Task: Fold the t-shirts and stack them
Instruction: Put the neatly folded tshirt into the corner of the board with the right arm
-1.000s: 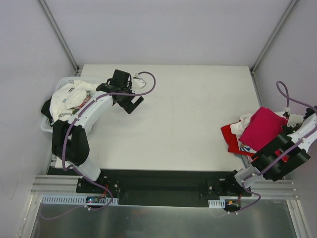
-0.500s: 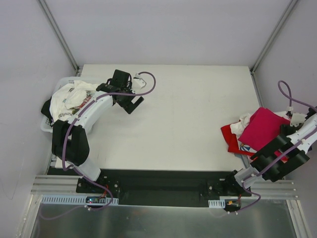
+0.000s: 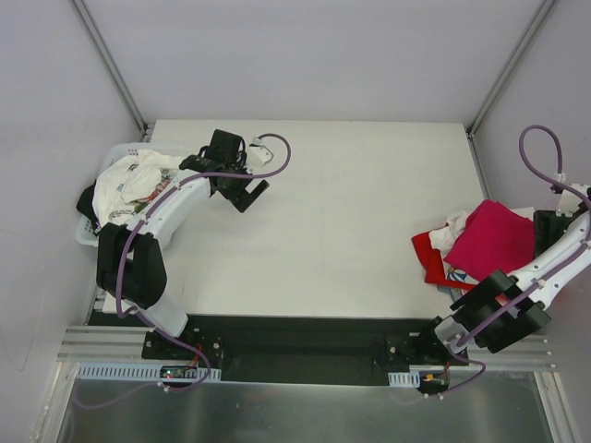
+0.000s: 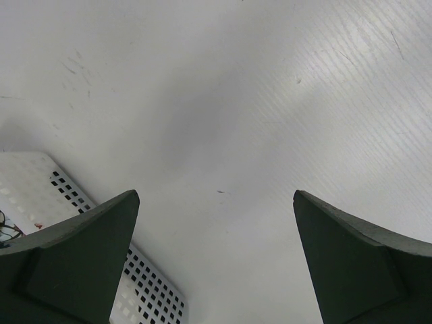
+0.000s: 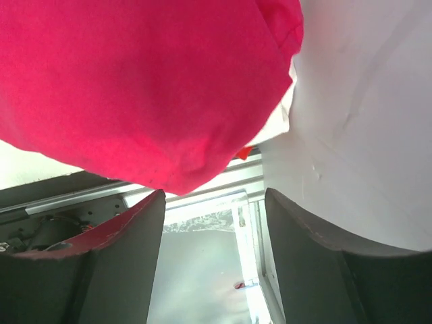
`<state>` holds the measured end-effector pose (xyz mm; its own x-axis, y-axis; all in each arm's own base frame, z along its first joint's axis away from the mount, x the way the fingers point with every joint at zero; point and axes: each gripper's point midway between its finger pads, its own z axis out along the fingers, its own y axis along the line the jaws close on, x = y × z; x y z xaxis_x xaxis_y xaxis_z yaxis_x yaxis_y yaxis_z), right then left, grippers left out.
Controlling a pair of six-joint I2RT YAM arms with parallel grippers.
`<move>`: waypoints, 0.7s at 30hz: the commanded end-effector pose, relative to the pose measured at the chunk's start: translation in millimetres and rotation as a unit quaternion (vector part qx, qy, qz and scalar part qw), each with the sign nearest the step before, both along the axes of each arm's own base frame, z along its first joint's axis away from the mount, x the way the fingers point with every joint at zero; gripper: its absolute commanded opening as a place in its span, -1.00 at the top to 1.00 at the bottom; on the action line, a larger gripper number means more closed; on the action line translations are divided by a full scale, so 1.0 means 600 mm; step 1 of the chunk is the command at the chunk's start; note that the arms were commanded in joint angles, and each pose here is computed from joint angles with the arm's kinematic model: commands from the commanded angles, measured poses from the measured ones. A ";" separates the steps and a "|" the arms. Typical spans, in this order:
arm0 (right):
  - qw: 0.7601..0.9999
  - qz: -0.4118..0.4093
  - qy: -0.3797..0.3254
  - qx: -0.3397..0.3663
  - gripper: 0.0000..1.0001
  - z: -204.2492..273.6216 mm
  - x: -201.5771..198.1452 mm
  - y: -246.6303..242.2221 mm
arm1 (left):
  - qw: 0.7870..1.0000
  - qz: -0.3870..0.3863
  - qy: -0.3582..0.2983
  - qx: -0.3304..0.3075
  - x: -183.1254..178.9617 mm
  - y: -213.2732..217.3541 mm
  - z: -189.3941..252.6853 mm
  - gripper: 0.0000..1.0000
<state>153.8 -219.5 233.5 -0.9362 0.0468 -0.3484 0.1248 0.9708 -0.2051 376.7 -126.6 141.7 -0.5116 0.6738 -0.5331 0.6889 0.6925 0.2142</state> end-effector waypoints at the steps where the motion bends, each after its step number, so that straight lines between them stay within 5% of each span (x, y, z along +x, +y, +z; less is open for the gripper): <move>1: 1.000 0.000 -0.021 0.016 -0.28 -0.001 0.034 -0.006 | 1.000 -0.007 0.006 -0.011 -0.003 -0.014 0.007 -0.98; 11: 0.999 0.032 -0.028 0.034 -0.30 -0.030 0.121 0.017 | 1.000 0.003 0.000 -0.011 0.006 -0.015 0.013 -0.98; 21: 0.997 0.048 0.054 0.042 -0.29 -0.136 0.139 0.033 | 1.000 0.000 0.005 0.001 -0.002 -0.006 0.003 -0.98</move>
<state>242.3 -189.0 181.9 -0.9459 -0.0598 -0.3188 -0.0208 0.9920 -0.1245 378.0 -127.2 137.6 -0.5242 0.6708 -0.5246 0.6869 0.6972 0.2051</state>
